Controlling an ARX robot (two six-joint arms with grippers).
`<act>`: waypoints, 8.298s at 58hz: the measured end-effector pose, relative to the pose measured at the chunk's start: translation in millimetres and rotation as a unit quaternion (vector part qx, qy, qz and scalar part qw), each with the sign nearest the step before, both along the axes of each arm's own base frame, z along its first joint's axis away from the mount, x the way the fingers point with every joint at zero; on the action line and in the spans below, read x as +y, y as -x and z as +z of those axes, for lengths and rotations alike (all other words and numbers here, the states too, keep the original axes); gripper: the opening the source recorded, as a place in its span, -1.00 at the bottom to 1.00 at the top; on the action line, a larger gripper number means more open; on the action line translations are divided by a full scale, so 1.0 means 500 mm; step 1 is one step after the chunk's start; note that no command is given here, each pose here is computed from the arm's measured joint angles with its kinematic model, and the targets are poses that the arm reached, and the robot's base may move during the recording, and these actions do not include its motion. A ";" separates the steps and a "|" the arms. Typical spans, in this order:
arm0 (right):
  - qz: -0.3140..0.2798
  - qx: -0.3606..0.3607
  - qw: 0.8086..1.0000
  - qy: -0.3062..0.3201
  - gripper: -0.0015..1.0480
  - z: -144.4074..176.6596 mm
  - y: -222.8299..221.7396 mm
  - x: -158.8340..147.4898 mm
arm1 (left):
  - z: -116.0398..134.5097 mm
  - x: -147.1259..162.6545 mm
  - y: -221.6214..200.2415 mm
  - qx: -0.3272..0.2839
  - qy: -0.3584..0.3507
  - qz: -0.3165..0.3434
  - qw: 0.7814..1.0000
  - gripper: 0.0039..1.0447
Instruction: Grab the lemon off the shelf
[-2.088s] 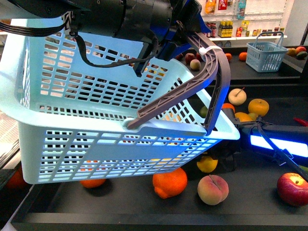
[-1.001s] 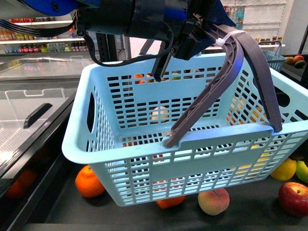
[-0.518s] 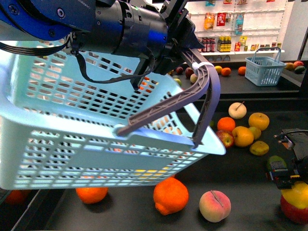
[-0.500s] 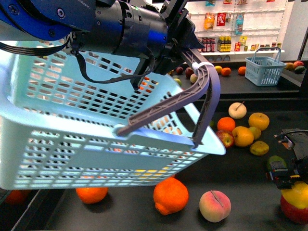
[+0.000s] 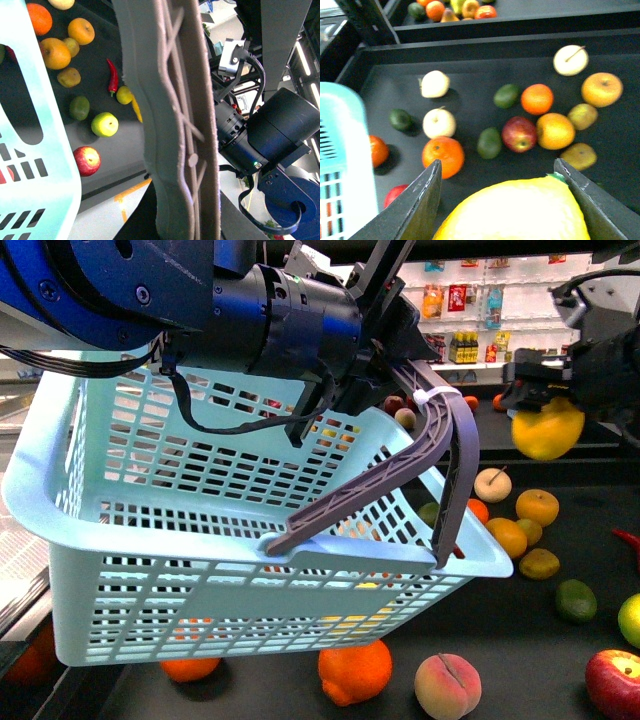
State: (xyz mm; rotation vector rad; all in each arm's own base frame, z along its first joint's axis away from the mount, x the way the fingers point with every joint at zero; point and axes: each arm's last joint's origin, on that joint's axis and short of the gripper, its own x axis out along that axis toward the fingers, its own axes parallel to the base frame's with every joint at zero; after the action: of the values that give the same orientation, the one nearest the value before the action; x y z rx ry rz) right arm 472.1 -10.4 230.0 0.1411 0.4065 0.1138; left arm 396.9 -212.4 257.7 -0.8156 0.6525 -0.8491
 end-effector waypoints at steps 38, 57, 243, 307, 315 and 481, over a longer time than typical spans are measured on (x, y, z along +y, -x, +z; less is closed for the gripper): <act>0.107 0.043 0.992 -0.044 0.35 -0.044 0.080 0.206 | 0.000 -0.001 0.001 0.000 0.000 -0.001 1.000 -0.84; 0.068 0.012 0.996 -0.057 0.86 -0.027 0.080 0.180 | -0.001 -0.001 0.001 0.003 0.000 0.001 1.000 -0.84; -0.056 -0.206 0.974 0.072 0.86 -0.124 0.750 0.021 | -0.036 0.595 -0.076 -0.130 0.263 0.507 0.810 -0.84; -0.056 -0.206 0.974 0.072 0.86 -0.124 0.750 0.021 | -0.121 0.679 -0.031 -0.118 0.220 0.469 0.847 0.85; -0.056 -0.206 0.974 0.072 0.86 -0.124 0.750 0.021 | -0.111 0.684 -0.025 -0.124 0.219 0.472 0.845 0.85; -0.056 -0.206 0.974 0.071 0.86 -0.124 0.750 0.021 | -0.181 0.424 0.599 -0.303 -0.372 0.394 0.784 0.70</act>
State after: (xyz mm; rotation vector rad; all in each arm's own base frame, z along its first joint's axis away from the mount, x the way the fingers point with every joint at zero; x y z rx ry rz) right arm 97.1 0.2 168.1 -0.0036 -0.0090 0.0015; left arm 97.3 -0.4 167.4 -0.0109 -0.0059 -0.0038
